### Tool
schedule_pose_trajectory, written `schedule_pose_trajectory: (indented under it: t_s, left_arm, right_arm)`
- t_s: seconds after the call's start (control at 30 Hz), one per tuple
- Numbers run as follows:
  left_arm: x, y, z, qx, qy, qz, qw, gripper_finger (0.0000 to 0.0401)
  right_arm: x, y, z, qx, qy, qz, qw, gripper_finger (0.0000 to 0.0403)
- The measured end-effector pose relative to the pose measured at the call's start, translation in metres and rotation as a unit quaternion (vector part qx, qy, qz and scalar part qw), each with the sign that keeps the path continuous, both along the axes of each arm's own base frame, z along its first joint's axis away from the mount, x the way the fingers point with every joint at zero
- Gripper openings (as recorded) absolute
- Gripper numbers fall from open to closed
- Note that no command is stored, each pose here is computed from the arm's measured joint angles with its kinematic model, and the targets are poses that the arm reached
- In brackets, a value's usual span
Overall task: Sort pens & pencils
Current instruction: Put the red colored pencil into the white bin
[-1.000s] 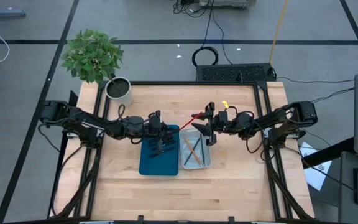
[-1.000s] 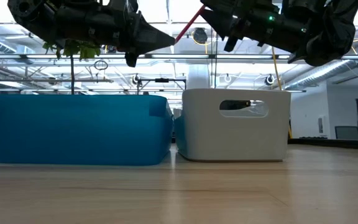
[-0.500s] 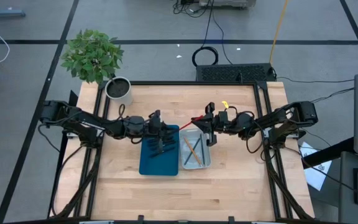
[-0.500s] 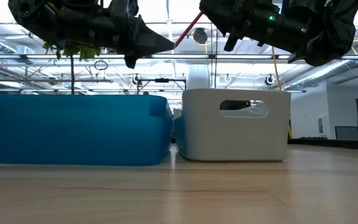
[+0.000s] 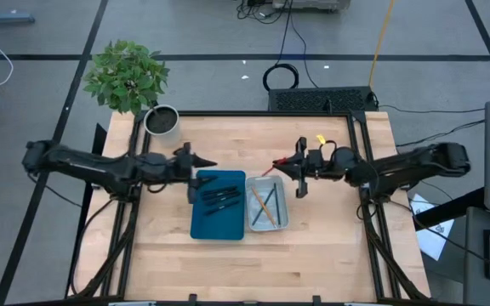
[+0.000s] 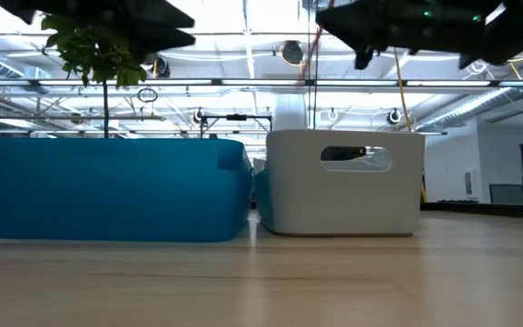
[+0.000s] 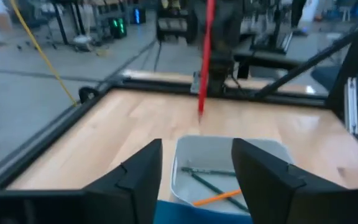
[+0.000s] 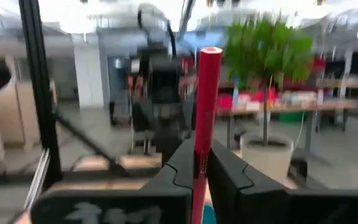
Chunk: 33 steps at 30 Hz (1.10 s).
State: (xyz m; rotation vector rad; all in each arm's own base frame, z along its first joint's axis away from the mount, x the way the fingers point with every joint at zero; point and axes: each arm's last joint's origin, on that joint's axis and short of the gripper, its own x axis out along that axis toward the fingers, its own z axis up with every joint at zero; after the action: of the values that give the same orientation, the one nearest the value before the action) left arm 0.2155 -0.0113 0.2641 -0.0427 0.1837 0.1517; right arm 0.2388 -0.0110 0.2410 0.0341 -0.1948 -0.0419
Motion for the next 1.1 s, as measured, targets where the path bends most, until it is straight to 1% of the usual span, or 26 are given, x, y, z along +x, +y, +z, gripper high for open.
schedule_pose_trajectory:
  t_s: [0.1, 0.23, 0.4, 0.47, 0.53, 0.6, 0.67, 0.73, 0.87, 0.93, 1.03, 1.1]
  left_arm:
    - [-0.017, -0.004, 0.002, 0.010, -0.022, 0.012, 1.000, 0.0205]
    - [-0.031, -0.007, -0.003, 0.022, -0.048, 0.034, 0.998, 0.0206]
    - [-0.033, -0.007, -0.003, 0.024, -0.070, 0.036, 0.997, 0.0207]
    - [-0.033, -0.007, -0.003, 0.025, -0.070, 0.036, 0.997, 0.0207]
    - [-0.033, -0.007, -0.003, 0.024, -0.071, 0.036, 0.997, 0.0207]
    - [-0.033, -0.007, -0.003, 0.025, -0.073, 0.038, 0.996, 0.0207]
    - [-0.033, -0.006, -0.001, 0.027, -0.080, 0.042, 0.996, 0.0207]
    - [-0.033, -0.006, 0.000, 0.030, -0.084, 0.045, 0.995, 0.0207]
    - [-0.033, -0.006, 0.000, 0.029, -0.085, 0.046, 0.995, 0.0207]
    - [-0.033, -0.006, -0.001, 0.030, -0.081, 0.046, 0.995, 0.0207]
    - [-0.033, -0.006, -0.001, 0.031, -0.079, 0.046, 0.995, 0.0207]
    - [-0.033, -0.006, -0.002, 0.031, -0.078, 0.046, 0.995, 0.0207]
  right_arm:
    - [-0.009, 0.003, 0.000, 0.003, 0.052, 0.005, 0.999, 0.0012]
    - [-0.016, 0.007, 0.002, 0.003, 0.074, 0.015, 0.997, 0.0012]
    - [-0.016, 0.009, 0.001, 0.004, 0.077, 0.019, 0.997, 0.0012]
    - [-0.015, 0.009, 0.000, 0.019, 0.082, 0.021, 0.996, 0.0012]
    - [-0.012, 0.009, -0.002, 0.045, 0.099, 0.024, 0.994, 0.0012]
    - [-0.008, 0.009, -0.007, 0.077, 0.149, 0.026, 0.985, 0.0012]
    - [0.000, 0.010, -0.013, 0.109, 0.205, 0.030, 0.972, 0.0012]
    - [0.010, 0.011, -0.018, 0.130, 0.243, 0.035, 0.961, 0.0012]
    - [0.036, 0.017, -0.030, 0.156, 0.286, 0.077, 0.942, 0.0012]
    - [0.045, 0.019, -0.038, 0.169, 0.306, 0.089, 0.933, 0.0012]
    - [0.049, 0.019, -0.047, 0.188, 0.336, 0.092, 0.918, 0.0012]
    - [0.049, 0.019, -0.049, 0.198, 0.345, 0.089, 0.913, 0.0012]
